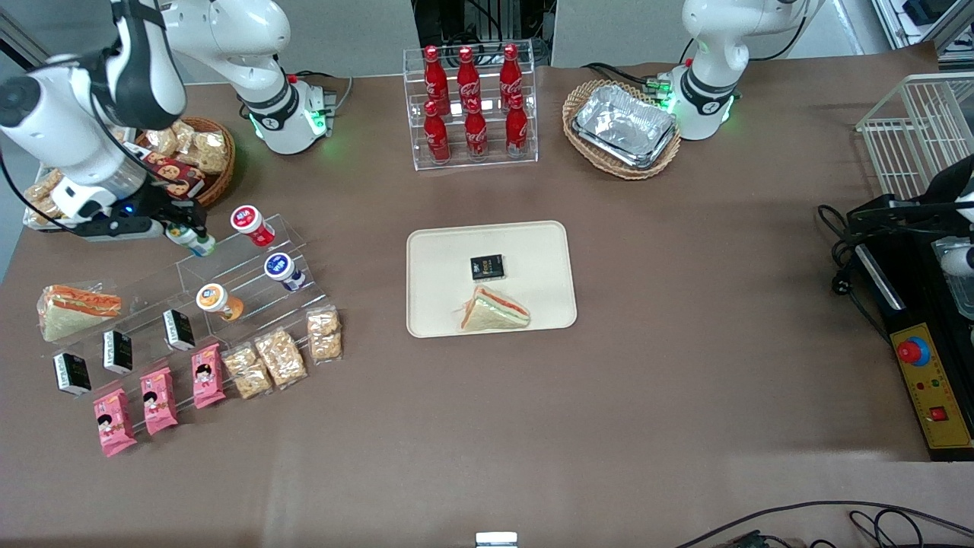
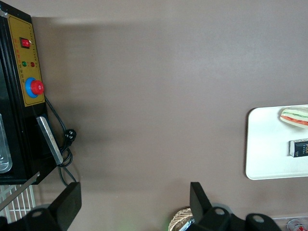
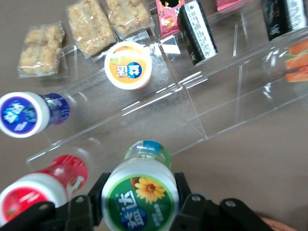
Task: Place green gum on tray
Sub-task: 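Lift the green-lidded bottle and carry it toward the cream tray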
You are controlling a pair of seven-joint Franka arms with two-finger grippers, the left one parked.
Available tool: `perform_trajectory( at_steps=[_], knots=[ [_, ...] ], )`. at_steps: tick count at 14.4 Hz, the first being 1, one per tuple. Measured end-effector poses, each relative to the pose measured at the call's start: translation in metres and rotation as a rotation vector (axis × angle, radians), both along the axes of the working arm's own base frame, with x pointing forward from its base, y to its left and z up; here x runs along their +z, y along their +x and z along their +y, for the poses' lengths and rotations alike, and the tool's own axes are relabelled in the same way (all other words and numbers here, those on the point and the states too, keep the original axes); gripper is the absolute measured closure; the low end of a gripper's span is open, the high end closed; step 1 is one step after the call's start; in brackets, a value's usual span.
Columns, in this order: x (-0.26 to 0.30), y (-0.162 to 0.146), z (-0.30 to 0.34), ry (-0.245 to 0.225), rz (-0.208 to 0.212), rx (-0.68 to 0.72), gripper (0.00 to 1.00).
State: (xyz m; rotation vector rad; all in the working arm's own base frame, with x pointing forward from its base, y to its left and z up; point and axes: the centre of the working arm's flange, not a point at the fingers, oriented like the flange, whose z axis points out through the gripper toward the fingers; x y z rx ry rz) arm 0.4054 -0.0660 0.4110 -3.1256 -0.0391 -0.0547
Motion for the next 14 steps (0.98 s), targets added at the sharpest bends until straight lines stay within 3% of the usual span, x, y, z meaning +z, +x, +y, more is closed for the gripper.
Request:
perform_trajectory(
  at_steps=[7, 14],
  knots=[
    [0.151, 0.012, 0.014, 0.004, 0.046, 0.006, 0.41],
    [0.249, -0.009, 0.144, -0.003, 0.073, -0.101, 0.41]
  ],
)
